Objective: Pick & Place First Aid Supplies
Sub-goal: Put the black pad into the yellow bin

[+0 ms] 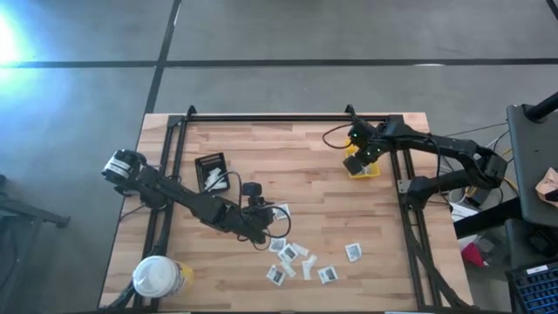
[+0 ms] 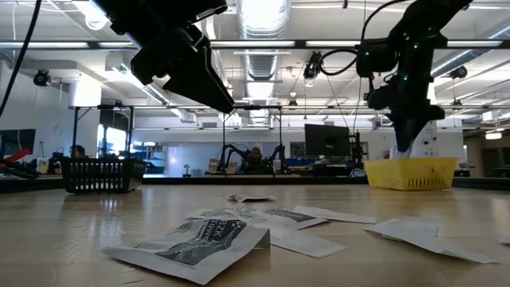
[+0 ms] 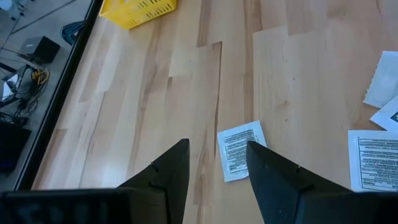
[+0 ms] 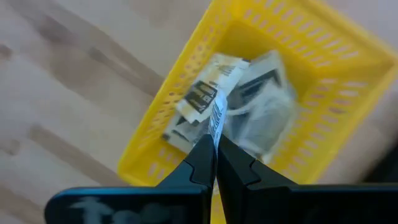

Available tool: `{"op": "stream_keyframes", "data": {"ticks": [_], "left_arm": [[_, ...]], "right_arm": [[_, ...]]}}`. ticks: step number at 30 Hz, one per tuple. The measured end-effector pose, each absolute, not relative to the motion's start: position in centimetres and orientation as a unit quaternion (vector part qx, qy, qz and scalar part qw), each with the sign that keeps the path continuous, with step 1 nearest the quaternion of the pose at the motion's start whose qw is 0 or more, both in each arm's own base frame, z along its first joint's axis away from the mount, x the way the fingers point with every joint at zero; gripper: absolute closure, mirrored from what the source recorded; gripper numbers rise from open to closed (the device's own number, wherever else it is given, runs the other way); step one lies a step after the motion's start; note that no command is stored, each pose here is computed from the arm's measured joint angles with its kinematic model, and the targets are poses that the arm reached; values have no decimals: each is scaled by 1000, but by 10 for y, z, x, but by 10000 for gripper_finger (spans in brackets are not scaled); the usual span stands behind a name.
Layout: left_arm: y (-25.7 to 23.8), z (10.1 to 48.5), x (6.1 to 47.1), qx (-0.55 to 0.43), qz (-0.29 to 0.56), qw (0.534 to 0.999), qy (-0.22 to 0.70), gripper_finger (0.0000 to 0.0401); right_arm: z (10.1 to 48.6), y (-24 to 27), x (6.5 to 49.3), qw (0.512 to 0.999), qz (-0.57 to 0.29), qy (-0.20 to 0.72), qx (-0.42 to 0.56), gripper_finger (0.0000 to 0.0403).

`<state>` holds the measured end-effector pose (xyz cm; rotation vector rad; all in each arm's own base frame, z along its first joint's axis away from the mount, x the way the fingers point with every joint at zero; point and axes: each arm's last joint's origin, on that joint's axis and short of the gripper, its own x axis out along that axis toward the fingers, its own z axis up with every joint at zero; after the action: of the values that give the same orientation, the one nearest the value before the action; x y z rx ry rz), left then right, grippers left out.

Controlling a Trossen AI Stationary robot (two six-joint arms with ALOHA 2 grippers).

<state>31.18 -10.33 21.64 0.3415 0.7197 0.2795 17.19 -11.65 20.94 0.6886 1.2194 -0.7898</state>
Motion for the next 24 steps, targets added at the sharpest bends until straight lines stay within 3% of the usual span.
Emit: {"op": "stream_keyframes", "data": {"ticks": [15,24], "left_arm": [[-103,216,312,166,135,912,349,243],[-103,216,312,166,135,912,349,243]], "right_arm": [[207,-128,165,699,-350,537,318,391],[208,-129,165,699,-368,536,300,323]]}}
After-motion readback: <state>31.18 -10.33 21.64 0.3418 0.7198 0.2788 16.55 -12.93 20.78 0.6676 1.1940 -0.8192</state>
